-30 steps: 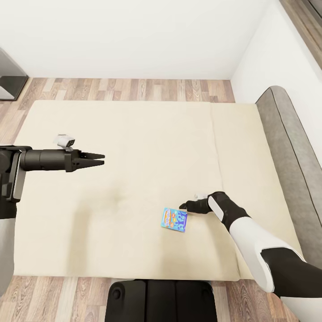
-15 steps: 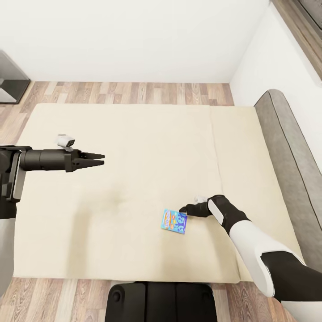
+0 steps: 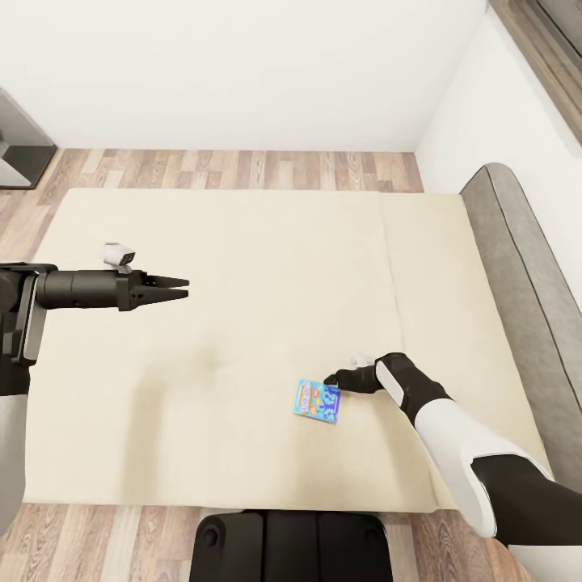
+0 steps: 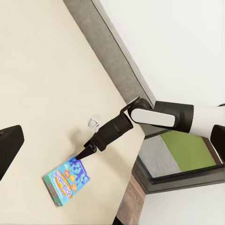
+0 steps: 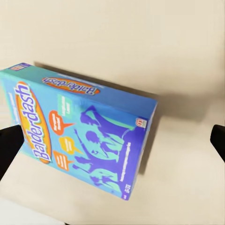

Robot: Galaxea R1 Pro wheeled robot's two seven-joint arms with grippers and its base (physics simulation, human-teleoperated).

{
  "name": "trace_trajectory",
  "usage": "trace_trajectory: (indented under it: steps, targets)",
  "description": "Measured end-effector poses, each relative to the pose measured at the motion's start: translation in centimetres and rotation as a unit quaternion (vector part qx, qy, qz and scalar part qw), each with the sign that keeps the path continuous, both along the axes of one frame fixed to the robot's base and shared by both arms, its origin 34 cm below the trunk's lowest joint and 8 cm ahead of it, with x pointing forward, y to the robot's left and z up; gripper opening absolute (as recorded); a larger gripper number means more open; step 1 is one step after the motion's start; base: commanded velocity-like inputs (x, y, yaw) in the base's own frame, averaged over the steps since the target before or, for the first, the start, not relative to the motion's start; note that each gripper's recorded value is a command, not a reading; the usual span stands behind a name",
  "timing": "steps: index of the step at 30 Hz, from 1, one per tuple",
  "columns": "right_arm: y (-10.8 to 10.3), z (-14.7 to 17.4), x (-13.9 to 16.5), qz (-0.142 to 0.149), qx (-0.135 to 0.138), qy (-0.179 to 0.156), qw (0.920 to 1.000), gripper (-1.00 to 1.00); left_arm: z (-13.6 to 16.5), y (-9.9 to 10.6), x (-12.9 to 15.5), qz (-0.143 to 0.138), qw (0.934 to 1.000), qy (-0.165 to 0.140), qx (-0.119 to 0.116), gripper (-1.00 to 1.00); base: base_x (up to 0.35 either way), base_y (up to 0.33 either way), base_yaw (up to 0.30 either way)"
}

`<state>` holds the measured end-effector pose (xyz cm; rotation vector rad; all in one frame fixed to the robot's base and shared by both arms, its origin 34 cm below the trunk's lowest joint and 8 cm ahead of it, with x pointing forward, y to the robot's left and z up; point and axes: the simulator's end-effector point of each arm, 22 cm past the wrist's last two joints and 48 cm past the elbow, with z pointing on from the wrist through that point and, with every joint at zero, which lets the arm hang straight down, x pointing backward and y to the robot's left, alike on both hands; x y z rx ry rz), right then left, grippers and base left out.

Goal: Put all the toys in the child's room - the three board games (two on the bed and one on the table), the two jigsaw puzzles on the table, and the tennis ball on the table - inside the toy box on the table in the child's room.

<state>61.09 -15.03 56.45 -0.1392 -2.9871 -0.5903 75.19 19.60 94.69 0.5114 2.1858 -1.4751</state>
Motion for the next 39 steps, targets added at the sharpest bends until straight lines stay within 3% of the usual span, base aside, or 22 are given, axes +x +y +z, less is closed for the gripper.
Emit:
trace_trajectory:
  steps: [39]
  targets:
    - [-0.1, -0.01, 0.0, -0.001, 0.0, 0.0, 1.0, 1.0, 0.01, 0.0, 0.0, 0.0, 1.0, 0.0, 0.0, 1.0, 0.0, 0.063, 0.0]
